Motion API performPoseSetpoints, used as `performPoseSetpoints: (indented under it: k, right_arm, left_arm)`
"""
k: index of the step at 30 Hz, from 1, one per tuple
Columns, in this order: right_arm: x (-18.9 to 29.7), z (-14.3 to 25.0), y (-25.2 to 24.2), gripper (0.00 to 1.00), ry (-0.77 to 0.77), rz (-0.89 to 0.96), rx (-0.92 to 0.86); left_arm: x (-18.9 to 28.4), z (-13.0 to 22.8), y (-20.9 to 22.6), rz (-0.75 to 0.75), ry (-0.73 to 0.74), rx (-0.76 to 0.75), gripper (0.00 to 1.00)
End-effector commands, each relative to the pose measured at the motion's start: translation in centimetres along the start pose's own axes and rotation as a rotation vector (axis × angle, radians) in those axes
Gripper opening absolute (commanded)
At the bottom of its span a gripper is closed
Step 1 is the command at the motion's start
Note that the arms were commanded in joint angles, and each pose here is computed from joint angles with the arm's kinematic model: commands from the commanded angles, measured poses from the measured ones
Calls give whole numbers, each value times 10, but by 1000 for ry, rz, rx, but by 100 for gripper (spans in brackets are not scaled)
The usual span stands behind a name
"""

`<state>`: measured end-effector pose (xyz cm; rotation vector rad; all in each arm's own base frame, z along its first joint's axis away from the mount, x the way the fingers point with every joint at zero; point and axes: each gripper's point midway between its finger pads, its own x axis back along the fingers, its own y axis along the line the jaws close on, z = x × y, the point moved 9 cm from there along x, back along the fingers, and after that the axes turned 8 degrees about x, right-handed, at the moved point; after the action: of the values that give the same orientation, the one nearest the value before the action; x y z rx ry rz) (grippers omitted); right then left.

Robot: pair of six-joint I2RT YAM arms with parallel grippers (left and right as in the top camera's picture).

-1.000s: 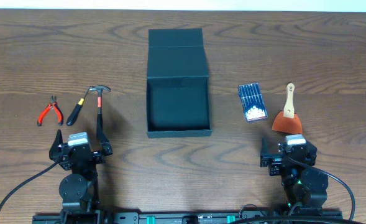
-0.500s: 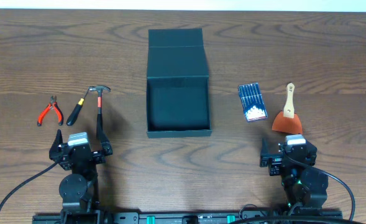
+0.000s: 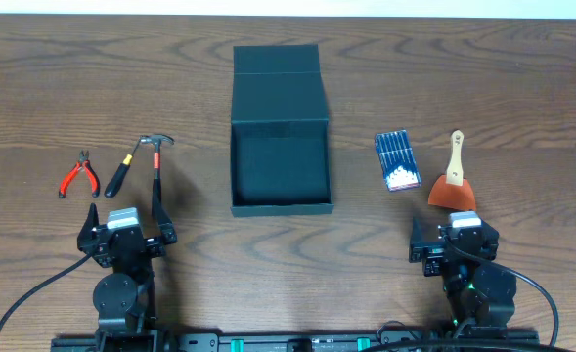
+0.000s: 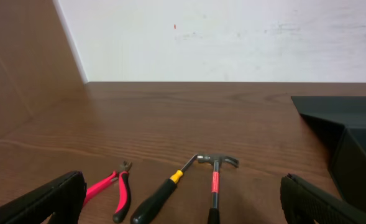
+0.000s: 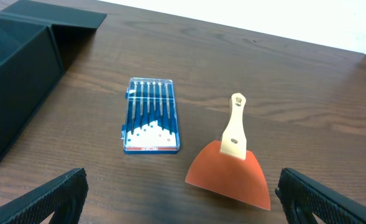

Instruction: Pack container

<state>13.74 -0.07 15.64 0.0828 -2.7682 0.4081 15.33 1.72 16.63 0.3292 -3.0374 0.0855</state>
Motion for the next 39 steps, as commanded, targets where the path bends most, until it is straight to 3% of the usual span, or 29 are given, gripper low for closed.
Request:
performPoseSetpoints:
  k: [1, 8, 12, 17, 21, 26, 31, 39]
  right_arm:
    - [-1, 4, 0, 99, 8, 9, -14]
    - [-1, 0, 2, 99, -21, -28, -15]
    - [-1, -3, 10, 99, -56, -119, -13]
    - [1, -8, 19, 99, -101, -246, -87]
    - [5, -18, 18, 99, -132, -257, -129]
    - [9, -36, 9, 99, -71, -240, -200]
    - [-5, -65, 0, 99, 116, -279, -245]
    - [-53, -162, -30, 99, 288, -345, -269]
  left_arm:
    - [-1, 13, 1, -11, 46, -27, 98]
    - [-1, 13, 0, -1, 48, -21, 98]
    - [0, 17, -13, 166, 88, 111, 98]
    - [1, 18, -22, 257, 137, 279, 98]
    - [9, 5, -28, 335, 175, 318, 98]
    - [21, -32, -22, 253, 206, 260, 98]
    - [24, -84, -16, 134, 379, 125, 98]
    - [-14, -167, -24, 74, 615, 16, 98]
